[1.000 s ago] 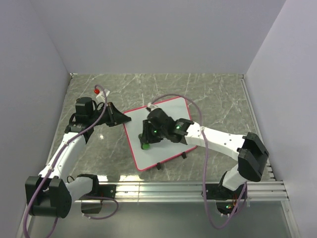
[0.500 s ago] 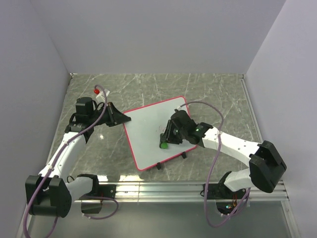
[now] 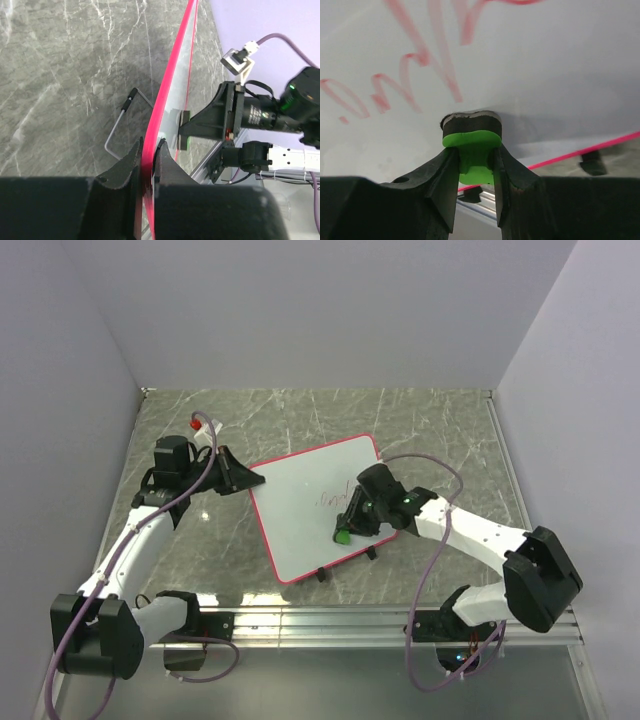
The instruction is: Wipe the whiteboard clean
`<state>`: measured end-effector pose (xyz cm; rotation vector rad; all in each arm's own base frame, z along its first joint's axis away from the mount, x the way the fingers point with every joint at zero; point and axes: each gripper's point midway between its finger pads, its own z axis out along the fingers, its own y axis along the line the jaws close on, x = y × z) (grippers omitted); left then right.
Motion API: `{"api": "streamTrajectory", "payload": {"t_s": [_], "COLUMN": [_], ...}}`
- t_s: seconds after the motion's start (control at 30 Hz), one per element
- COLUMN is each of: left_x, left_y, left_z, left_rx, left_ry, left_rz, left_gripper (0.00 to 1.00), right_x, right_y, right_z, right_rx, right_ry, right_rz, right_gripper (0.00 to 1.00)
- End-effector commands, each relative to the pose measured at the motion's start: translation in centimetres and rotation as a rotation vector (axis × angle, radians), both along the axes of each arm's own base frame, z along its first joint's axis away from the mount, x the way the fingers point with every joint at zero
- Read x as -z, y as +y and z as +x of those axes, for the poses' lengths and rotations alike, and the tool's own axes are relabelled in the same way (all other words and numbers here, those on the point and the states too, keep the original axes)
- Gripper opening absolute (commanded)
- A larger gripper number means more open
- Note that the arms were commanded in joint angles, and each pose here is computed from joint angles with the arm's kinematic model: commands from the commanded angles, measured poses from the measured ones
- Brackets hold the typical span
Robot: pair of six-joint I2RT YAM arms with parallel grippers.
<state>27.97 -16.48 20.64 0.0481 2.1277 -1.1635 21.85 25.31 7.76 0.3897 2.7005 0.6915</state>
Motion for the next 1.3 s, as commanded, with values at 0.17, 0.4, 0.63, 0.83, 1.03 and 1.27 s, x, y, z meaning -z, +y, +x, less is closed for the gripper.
{"api": "streamTrajectory", "payload": {"t_s": [0.17, 0.4, 0.63, 0.83, 1.03, 1.27], "left_x": [2.9, 3.0, 3.0, 3.0, 3.0, 3.1], "left_y": [1.1, 1.1, 0.9, 0.9, 0.8, 0.8], "left_z": [0.3, 0.4, 0.4, 0.4, 0.3, 0.2], "left_rx": [-0.060, -0.059, -0.053, -0.055, -0.059, -0.066], "left_ry": [0.025, 0.027, 0.026, 0.025, 0.024, 0.023], "left_rz": [0.146, 0.146, 0.142, 0.145, 0.157, 0.167], "left_gripper": [0.00, 0.00, 0.00, 0.00, 0.00, 0.00], "right_x": [8.3, 5.3, -1.8, -5.7, -8.8, -9.5], "right_y": [-10.0, -7.1, 0.2, 6.0, 8.7, 8.0], "right_z": [-2.2, 0.7, 4.7, 6.9, 8.5, 8.6], "right_rx": [0.212, 0.159, 0.053, -0.052, -0.080, -0.068], "right_ry": [0.180, 0.087, -0.061, -0.118, -0.179, -0.199], "right_rz": [-0.304, -0.228, -0.082, -0.064, -0.016, 0.014], "right_gripper": [0.00, 0.00, 0.00, 0.00, 0.00, 0.00]}}
